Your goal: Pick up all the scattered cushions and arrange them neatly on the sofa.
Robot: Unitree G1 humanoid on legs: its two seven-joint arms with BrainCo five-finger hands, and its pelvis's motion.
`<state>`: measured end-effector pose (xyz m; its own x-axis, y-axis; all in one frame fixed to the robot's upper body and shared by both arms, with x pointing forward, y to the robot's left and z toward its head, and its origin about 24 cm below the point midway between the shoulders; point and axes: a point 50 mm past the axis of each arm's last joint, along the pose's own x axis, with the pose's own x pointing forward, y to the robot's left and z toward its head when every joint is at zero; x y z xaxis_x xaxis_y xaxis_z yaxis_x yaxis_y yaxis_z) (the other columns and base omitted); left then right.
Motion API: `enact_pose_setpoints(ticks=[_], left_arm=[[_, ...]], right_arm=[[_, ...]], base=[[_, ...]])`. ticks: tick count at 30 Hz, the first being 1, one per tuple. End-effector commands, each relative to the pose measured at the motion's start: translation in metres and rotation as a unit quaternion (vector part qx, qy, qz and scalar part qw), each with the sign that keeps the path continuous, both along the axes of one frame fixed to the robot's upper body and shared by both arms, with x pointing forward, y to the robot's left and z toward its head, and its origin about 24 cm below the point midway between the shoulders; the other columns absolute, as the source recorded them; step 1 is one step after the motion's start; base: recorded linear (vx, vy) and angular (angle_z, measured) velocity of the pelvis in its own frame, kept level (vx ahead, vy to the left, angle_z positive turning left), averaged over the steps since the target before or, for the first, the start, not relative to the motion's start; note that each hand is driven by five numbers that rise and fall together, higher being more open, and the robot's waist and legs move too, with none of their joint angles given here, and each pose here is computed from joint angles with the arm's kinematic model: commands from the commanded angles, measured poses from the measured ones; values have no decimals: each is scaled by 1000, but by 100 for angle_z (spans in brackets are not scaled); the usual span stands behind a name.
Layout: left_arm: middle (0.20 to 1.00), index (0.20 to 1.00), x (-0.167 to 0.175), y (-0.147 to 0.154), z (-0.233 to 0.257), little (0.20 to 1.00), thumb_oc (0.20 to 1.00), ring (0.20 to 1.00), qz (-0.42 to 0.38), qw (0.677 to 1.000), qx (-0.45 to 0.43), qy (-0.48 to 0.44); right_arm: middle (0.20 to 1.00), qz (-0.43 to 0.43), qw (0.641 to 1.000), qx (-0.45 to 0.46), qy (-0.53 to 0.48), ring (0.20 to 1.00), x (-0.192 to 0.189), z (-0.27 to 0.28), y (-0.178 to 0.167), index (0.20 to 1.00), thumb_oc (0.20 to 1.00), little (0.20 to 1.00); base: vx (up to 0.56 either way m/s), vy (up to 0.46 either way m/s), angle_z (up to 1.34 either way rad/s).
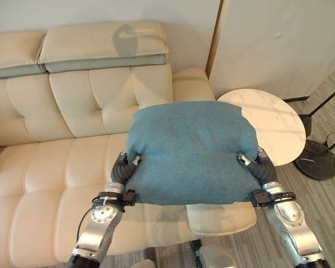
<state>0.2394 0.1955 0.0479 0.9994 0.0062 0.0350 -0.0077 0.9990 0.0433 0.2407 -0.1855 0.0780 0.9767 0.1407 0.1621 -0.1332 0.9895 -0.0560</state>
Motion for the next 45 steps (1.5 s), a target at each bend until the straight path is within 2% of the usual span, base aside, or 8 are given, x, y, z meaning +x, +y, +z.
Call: enact_pose_setpoints(ticks=[1,15,28,29,30,31,32,45], left_arm=[[200,200,5,-5,40,200,200,200,-12,992,5,-122],[200,200,40,13,69,200,200,200,80,977,32,-193],[200,200,135,13,294,200,200,200,167,895,70,-407],[382,382,135,17,308,382,382,382,173,893,76,-409],[1000,1000,133,19,328,1000,1000,1000,184,886,81,-418],[1000,1000,135,22,336,1000,1000,1000,192,887,93,-409],[1000,1000,133,25,348,1000,1000,1000,198,884,110,-408],[1000,1000,143,92,244,1000,1000,1000,240,918,224,-223]], right_arm=[[200,47,991,24,-123,200,9,44,25,200,200,200],[200,55,957,53,-281,200,45,117,90,200,200,200],[200,-53,824,-120,-551,200,72,329,169,200,200,200],[200,-65,824,-123,-549,200,75,336,167,200,200,200],[548,-83,825,-122,-546,548,78,344,160,548,548,548],[944,-87,829,-126,-537,944,82,344,155,944,944,944],[1000,-101,833,-129,-529,1000,87,346,147,1000,1000,1000],[1000,-69,948,-151,-270,1000,142,185,76,1000,1000,1000]], base=[[-51,140,-30],[-83,54,-20],[-11,-24,20],[12,-44,18],[2,-50,18],[4,-43,18],[-1,-30,15],[-9,-11,7]])
